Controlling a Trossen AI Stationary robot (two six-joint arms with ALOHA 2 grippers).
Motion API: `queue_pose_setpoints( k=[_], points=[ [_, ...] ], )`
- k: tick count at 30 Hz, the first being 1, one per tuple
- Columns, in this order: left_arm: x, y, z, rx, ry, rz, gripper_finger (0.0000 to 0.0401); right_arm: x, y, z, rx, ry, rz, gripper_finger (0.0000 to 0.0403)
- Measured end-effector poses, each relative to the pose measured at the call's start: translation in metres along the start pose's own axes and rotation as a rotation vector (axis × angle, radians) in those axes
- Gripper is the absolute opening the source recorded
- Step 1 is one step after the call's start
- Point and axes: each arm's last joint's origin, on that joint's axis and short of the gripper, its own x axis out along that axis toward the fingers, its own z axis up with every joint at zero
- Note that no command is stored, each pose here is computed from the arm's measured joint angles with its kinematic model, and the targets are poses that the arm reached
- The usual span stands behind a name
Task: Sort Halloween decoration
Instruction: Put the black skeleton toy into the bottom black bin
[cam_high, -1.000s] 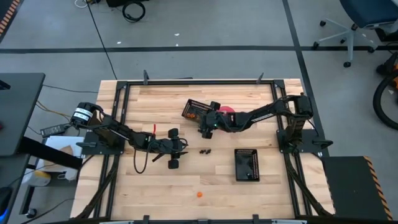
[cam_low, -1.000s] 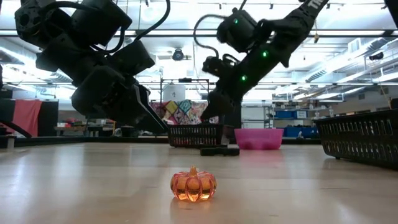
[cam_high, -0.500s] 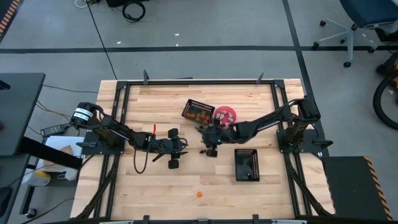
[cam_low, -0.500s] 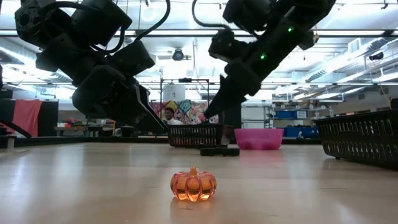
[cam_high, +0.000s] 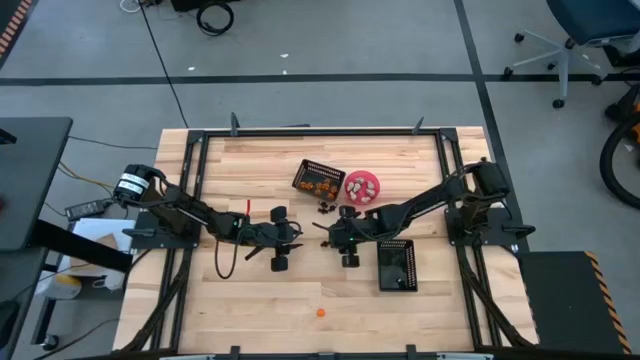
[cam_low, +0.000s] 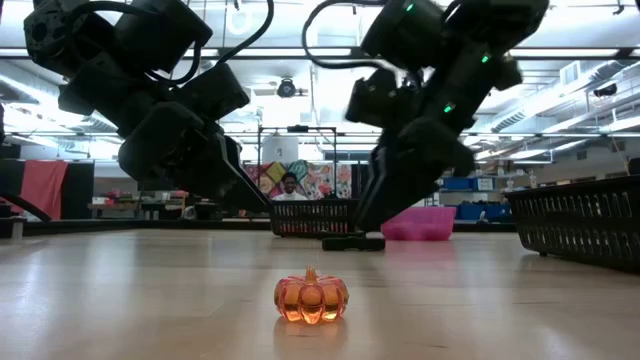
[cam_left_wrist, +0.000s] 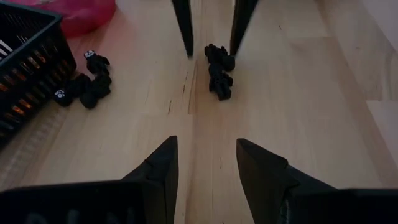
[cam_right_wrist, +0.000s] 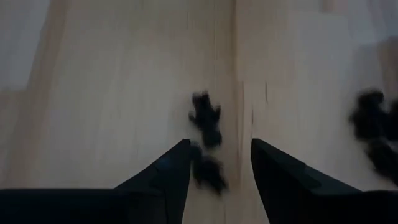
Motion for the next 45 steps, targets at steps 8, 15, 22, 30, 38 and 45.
queue_pose_setpoints(
  k=[8, 15, 22, 30, 38, 45],
  points=[
    [0.000, 0.000, -0.001, 0.004, 0.015, 0.002, 0.0137, 0.016, 0.001, -0.007, -0.030, 0.036, 0.067, 0.0172],
    [0.000, 0.000, 0.000, 0.000, 0.000, 0.000, 0.0137, 0.015, 0.001, -0.008, -0.049, 0.047, 0.061, 0.0148],
    [0.000, 0.000, 0.004, 0.005, -0.042, -0.004, 0.0137, 0.009, 0.000, -0.009, -0.104, 0.071, 0.061, 0.0082],
    [-0.001, -0.001, 0.015, -0.027, -0.153, -0.015, 0.0137, -0.011, -0.001, 0.003, -0.141, 0.194, 0.019, 0.0034],
    [-0.001, -0.001, 0.015, -0.015, -0.149, -0.014, 0.0137, -0.036, 0.000, 0.022, -0.126, 0.278, 0.013, 0.0042],
    [-0.001, -0.001, 0.015, 0.097, -0.153, -0.006, 0.0137, -0.067, 0.001, 0.036, 0.090, 0.485, 0.086, 0.0043]
  ],
)
